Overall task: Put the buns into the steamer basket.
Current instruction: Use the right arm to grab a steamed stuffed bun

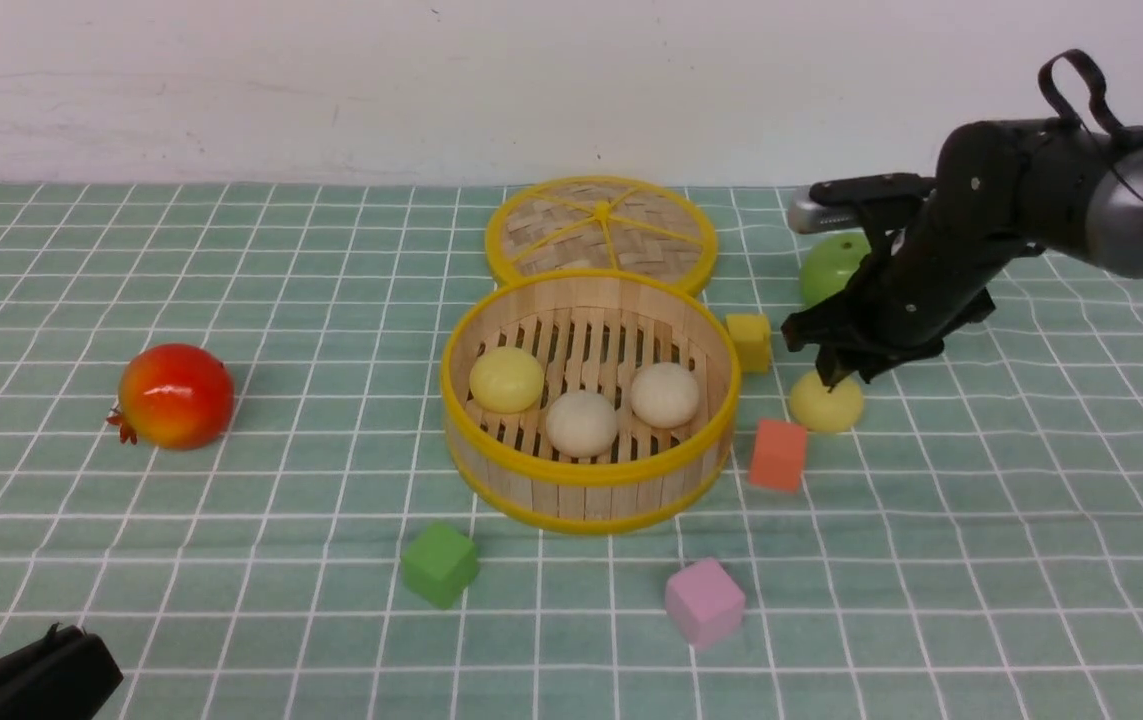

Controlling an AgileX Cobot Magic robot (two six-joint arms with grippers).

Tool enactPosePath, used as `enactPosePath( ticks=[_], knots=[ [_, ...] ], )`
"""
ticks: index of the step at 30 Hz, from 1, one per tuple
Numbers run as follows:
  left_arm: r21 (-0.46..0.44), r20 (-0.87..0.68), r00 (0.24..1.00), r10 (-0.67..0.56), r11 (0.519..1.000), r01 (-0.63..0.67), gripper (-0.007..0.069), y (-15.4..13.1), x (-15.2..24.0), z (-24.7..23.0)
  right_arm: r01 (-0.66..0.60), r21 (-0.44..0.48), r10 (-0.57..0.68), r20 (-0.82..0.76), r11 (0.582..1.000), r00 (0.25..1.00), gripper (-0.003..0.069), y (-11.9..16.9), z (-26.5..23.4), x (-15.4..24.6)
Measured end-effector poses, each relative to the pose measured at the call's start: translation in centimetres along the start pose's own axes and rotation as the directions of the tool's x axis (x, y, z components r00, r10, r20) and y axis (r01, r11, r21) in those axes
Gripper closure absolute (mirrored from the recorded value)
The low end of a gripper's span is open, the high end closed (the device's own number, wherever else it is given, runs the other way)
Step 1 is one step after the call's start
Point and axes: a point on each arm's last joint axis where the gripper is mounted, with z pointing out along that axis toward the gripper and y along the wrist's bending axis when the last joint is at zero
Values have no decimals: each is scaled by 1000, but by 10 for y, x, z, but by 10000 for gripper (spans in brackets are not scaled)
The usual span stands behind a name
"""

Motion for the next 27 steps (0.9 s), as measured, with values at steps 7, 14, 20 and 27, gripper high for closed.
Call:
enactPosePath(
  ticks=[7,14,20,27],
  knots=[
    [0,0,1000,0,1000,0,554,0,0,0,-16,-14,16,3,1000,1000,383,1,4,0],
    [0,0,1000,0,1000,0,550,0,0,0,-24,-26,24,1,999,1000,383,1,17,2],
    [0,0,1000,0,1000,0,545,0,0,0,-15,-26,15,9,1000,1000,407,1,17,2],
    [0,0,1000,0,1000,0,533,0,0,0,1,-24,-1,1,1000,1000,521,0,26,3]
  ],
)
